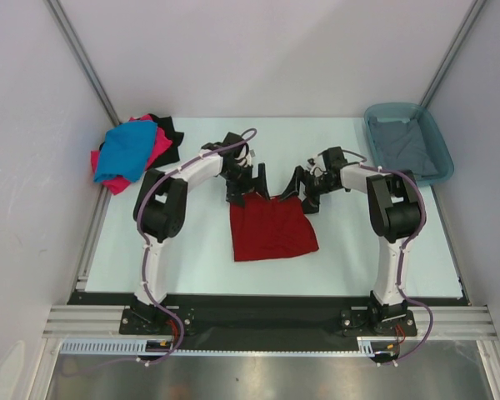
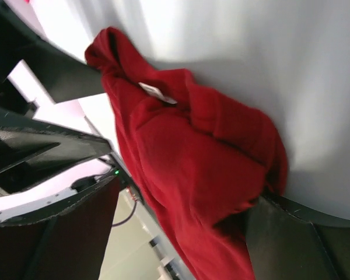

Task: Fold and stack the t-shirts
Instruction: Fold the tshirt

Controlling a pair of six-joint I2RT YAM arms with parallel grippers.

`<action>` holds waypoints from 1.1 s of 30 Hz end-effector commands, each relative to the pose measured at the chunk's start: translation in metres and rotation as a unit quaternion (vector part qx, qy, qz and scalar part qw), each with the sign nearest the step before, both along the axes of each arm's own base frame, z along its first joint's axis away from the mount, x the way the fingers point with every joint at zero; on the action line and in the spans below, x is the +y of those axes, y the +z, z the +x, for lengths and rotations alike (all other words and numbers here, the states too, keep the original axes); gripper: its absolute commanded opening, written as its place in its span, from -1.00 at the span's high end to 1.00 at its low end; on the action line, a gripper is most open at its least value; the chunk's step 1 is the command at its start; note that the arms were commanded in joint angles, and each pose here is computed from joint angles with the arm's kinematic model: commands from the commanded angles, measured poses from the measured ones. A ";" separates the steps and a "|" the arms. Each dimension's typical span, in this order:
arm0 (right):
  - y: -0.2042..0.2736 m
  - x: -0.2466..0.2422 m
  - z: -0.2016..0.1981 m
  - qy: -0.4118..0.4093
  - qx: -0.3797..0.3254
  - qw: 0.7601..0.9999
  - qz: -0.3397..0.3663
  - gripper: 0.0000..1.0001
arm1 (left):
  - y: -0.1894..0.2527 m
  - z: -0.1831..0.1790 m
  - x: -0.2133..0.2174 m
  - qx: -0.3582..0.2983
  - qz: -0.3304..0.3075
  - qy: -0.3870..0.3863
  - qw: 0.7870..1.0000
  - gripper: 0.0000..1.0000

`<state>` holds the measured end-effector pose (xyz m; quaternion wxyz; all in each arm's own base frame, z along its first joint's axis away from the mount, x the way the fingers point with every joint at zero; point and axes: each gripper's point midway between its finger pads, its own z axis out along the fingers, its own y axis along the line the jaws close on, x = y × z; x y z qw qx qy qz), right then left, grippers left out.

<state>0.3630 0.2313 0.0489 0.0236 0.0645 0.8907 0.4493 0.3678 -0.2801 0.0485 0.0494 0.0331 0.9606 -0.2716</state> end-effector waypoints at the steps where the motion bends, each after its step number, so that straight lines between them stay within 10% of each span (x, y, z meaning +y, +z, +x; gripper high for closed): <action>1: 0.007 0.022 -0.003 0.013 0.006 0.999 0.036 -0.73 | 0.013 0.018 -0.024 -0.014 -0.065 0.005 0.998 -1.00; 11: 0.017 0.002 0.017 -0.010 -0.024 1.000 -0.007 -0.72 | 0.014 0.018 -0.026 -0.018 -0.075 0.007 0.997 -1.00; 21: 0.049 -0.094 0.061 -0.075 -0.134 0.962 -0.225 -0.75 | 0.029 0.017 0.006 -0.067 0.007 -0.008 0.998 -1.00; 33: 0.075 -0.104 0.038 -0.089 -0.103 0.960 -0.245 -0.76 | 0.052 0.011 0.014 -0.090 0.015 -0.027 0.995 -1.00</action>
